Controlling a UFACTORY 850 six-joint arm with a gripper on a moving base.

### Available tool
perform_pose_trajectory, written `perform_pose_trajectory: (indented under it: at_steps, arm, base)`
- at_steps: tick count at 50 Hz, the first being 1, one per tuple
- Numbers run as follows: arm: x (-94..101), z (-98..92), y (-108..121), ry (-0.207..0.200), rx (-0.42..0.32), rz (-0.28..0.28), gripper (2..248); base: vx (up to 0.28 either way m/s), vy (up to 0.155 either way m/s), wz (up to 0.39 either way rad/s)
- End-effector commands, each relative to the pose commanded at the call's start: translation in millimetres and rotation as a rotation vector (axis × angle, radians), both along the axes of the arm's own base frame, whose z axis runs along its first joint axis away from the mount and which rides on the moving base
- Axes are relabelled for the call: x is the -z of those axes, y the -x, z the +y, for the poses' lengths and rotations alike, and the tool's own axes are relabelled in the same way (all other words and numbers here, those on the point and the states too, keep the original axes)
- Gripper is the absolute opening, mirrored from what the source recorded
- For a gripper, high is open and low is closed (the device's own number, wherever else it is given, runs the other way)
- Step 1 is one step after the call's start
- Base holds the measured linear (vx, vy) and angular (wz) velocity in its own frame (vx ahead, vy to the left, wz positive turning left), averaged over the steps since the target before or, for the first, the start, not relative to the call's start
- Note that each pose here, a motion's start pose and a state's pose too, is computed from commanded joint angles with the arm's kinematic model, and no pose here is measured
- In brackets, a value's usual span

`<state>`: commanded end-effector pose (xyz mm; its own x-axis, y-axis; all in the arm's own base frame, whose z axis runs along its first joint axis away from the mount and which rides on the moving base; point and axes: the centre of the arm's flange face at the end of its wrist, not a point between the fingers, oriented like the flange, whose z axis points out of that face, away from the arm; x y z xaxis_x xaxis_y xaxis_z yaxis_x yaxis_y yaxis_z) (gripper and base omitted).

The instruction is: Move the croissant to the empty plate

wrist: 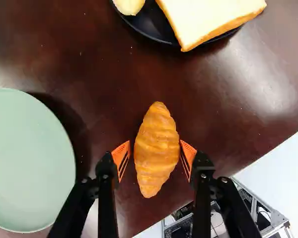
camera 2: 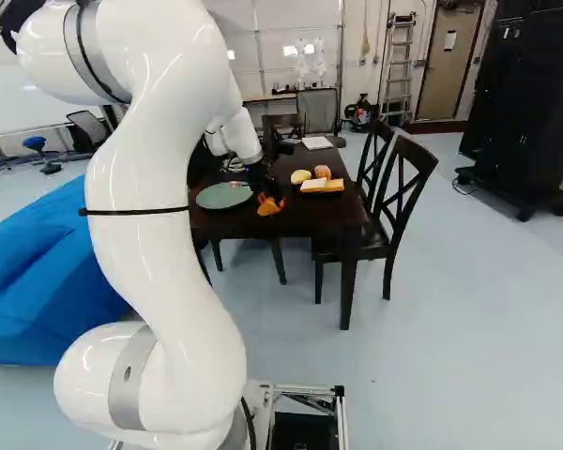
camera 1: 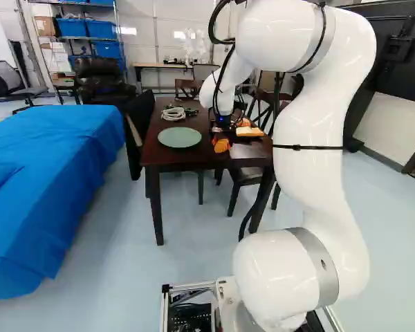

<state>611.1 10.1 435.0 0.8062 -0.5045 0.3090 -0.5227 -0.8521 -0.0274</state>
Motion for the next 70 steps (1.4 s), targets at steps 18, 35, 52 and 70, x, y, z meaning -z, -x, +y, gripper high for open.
perform_pose_trajectory:
  at_steps: [18, 35, 52, 70]
  arm:
    - [0.0, 0.0, 0.0, 0.0, 0.0, 0.0, 123]
    - [0.0, 0.0, 0.0, 0.0, 0.0, 0.0, 124]
    - [-10.2, 0.5, 3.2, -0.001, -0.001, -0.015, 124]
    - [-35.0, 16.2, 7.6, 0.001, -0.027, -0.046, 124]
  base:
    - [0.0, 0.0, 0.0]
    - [0.0, 0.0, 0.0]
    - [0.0, 0.0, 0.0]
    - [0.0, 0.0, 0.0]
